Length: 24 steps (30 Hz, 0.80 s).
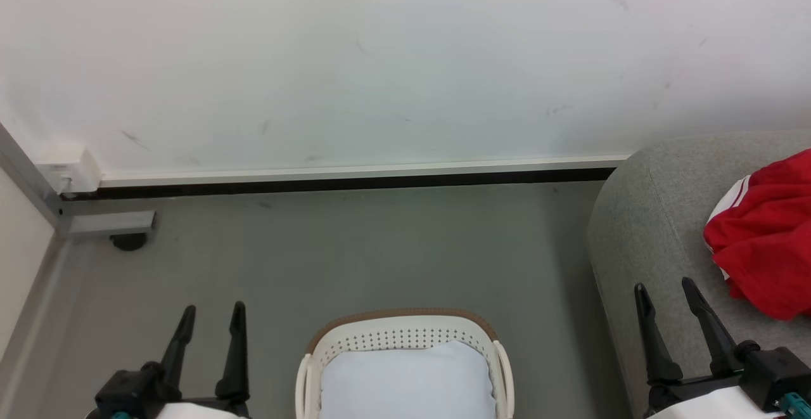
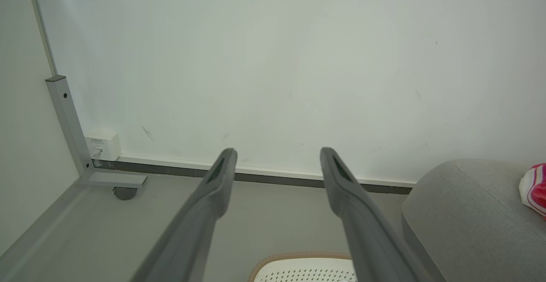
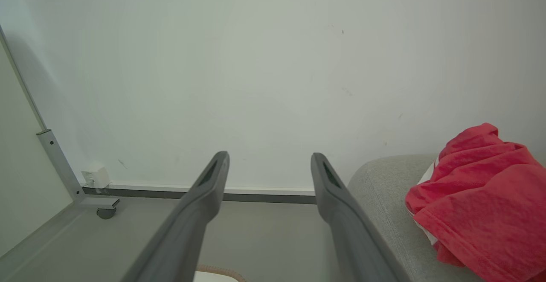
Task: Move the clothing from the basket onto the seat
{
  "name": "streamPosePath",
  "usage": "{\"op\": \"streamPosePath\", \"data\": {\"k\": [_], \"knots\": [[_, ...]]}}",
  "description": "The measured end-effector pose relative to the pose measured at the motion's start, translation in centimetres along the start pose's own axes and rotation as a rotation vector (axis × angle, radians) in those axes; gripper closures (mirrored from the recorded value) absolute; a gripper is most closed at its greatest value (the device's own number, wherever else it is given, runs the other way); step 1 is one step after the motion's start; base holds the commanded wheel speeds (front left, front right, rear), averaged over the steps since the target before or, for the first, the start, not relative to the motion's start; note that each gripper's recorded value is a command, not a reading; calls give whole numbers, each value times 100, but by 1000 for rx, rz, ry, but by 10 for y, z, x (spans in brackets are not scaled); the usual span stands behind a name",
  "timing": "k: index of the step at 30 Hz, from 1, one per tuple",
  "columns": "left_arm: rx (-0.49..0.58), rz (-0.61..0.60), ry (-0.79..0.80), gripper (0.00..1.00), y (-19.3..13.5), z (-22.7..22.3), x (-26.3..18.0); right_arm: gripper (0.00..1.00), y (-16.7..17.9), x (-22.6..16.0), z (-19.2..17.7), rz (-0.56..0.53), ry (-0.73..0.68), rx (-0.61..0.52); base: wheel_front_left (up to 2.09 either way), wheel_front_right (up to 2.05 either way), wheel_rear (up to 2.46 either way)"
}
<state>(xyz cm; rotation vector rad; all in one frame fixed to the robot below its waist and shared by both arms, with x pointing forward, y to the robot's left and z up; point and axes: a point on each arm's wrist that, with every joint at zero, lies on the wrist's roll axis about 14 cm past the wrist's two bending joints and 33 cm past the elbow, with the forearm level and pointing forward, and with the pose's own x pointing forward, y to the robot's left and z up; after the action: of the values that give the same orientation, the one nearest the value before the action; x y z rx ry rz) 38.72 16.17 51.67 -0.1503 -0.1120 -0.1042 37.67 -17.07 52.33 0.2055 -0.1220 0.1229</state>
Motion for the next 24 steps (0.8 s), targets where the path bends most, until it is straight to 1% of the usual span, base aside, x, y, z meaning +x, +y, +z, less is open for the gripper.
{"op": "streamPosePath", "data": {"k": [16, 17, 21, 24], "knots": [[-2, -9, 6, 0, -2, -2, 1, 0, 2, 0, -1, 2, 1, 12, 0, 0, 0], [-7, -9, 22, 100, -3, -7, -1, 100, 2, -2, -6, -1, 16, 15, 0, 0, 0], [-26, 2, 80, 100, -2, -25, -10, 100, 2, -11, -24, -15, 72, 35, 0, 0, 0], [-69, 22, 99, 100, 1, -29, -11, 100, -1, -12, -25, -35, 79, 87, 0, 0, 0]]}}
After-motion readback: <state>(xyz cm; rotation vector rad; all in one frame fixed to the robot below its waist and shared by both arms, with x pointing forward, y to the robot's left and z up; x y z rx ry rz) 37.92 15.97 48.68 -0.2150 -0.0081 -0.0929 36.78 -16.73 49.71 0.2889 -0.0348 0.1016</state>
